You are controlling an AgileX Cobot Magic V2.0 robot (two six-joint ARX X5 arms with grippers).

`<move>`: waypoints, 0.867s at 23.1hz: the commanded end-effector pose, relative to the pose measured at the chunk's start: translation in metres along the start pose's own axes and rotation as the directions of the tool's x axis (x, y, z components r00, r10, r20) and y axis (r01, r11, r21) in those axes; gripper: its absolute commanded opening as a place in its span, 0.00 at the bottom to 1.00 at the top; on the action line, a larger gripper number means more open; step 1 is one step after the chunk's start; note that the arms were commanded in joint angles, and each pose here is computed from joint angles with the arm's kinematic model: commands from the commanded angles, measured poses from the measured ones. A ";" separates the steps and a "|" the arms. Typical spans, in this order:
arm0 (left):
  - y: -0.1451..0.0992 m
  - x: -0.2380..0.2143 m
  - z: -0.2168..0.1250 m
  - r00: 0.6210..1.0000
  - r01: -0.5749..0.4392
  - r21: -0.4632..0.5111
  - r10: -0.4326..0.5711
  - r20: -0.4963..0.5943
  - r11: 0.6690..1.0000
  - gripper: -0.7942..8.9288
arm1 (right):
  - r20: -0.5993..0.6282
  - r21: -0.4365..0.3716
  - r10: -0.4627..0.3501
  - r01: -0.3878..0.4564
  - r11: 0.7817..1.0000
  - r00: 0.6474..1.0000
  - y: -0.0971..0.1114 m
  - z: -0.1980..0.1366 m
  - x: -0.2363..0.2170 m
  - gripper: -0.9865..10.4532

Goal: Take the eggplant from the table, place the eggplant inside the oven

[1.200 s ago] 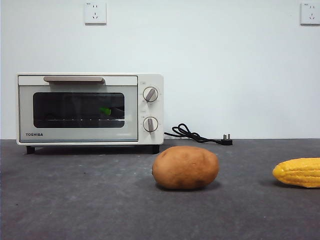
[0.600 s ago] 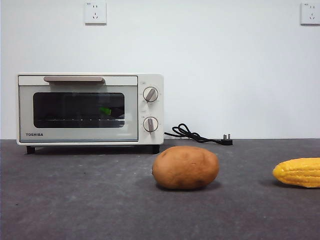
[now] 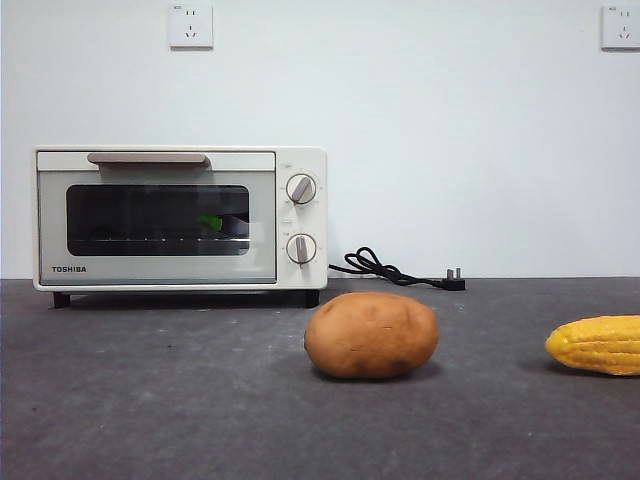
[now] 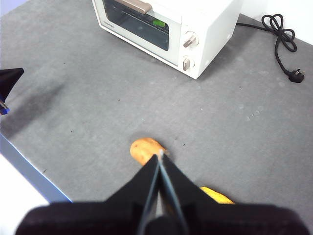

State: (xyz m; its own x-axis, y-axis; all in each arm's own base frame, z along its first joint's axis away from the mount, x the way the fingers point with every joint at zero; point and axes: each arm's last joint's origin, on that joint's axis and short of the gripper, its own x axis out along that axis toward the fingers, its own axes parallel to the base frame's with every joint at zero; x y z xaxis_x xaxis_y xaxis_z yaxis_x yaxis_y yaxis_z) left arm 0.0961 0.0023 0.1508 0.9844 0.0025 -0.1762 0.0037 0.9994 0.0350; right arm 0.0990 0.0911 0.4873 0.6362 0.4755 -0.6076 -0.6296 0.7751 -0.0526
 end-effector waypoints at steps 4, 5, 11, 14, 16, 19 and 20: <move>0.000 0.001 -0.002 1.000 0.005 -0.004 -0.005 0.003 1.000 0.08 | -0.030 0.004 -0.003 0.003 1.000 1.000 0.000 -0.003 0.002 0.09; 0.000 0.001 -0.002 1.000 0.005 -0.004 -0.005 0.003 1.000 0.08 | -0.025 -0.021 -0.041 0.041 0.999 0.999 -0.004 -0.004 0.000 0.09; 0.000 0.001 -0.002 1.000 0.005 -0.004 -0.005 0.003 1.000 0.08 | 0.284 0.153 -0.149 0.109 0.982 0.947 -0.030 -0.012 -0.055 0.09; 0.000 0.001 -0.002 1.000 0.005 -0.004 -0.005 0.003 1.000 0.08 | 0.417 0.207 -0.302 0.234 0.950 0.857 -0.024 -0.031 -0.098 0.09; 0.000 0.001 -0.002 1.000 0.005 -0.004 -0.005 0.003 1.000 0.08 | 0.448 0.221 -0.425 0.364 0.905 0.786 -0.013 -0.048 -0.122 0.09; 0.000 0.001 -0.002 1.000 0.005 -0.004 -0.005 0.003 1.000 0.08 | 0.480 0.232 -0.498 0.443 0.866 0.722 0.002 -0.064 -0.140 0.09; 0.000 0.001 -0.002 1.000 0.005 -0.004 -0.005 0.003 1.000 0.08 | 0.489 0.239 -0.511 0.455 0.858 0.707 0.007 -0.069 -0.144 0.09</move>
State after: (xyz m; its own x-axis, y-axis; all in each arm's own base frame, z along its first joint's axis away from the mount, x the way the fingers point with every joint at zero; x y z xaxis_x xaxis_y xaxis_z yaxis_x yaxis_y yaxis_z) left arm 0.0961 0.0023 0.1509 0.9844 -0.0001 -0.1758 0.0062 0.9994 0.0342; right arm -0.0261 -0.0005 0.5213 0.9879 0.1542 -0.0185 -0.1553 0.9821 -0.1067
